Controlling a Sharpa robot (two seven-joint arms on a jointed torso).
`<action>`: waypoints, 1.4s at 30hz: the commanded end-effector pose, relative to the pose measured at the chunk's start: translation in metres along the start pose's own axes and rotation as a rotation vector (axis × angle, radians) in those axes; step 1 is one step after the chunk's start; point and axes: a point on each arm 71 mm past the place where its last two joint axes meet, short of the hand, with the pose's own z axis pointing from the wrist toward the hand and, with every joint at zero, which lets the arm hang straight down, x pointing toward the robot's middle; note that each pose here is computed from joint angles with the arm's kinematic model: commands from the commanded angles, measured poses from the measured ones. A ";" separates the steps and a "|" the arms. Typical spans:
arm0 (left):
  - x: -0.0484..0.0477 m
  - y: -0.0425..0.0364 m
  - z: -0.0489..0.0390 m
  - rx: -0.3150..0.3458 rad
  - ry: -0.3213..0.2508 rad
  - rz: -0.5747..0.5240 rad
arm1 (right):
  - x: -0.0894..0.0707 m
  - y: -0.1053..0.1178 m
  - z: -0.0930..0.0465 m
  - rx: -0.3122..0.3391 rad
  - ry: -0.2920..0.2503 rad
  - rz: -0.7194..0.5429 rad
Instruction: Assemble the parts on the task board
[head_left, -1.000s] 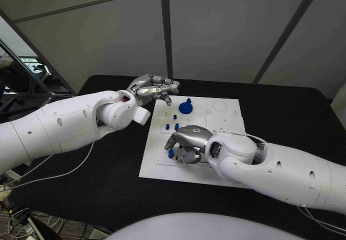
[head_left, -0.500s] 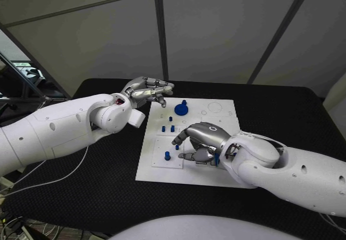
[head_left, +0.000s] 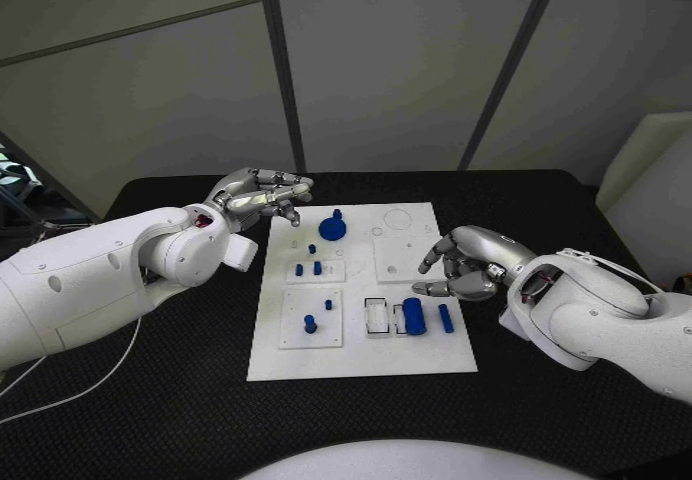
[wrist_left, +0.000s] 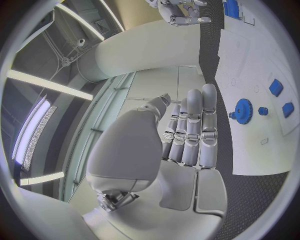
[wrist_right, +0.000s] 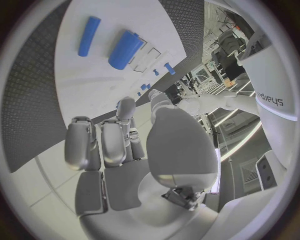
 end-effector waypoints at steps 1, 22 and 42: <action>0.0011 -0.0013 0.0000 0.007 0.003 -0.004 | 0.003 -0.013 -0.007 0.161 0.062 0.048; 0.0006 0.0003 -0.0012 0.005 0.003 -0.005 | 0.042 -0.016 -0.011 0.256 0.146 0.071; 0.0014 0.0003 -0.0015 0.004 0.007 -0.006 | 0.065 -0.011 -0.001 0.256 0.190 0.084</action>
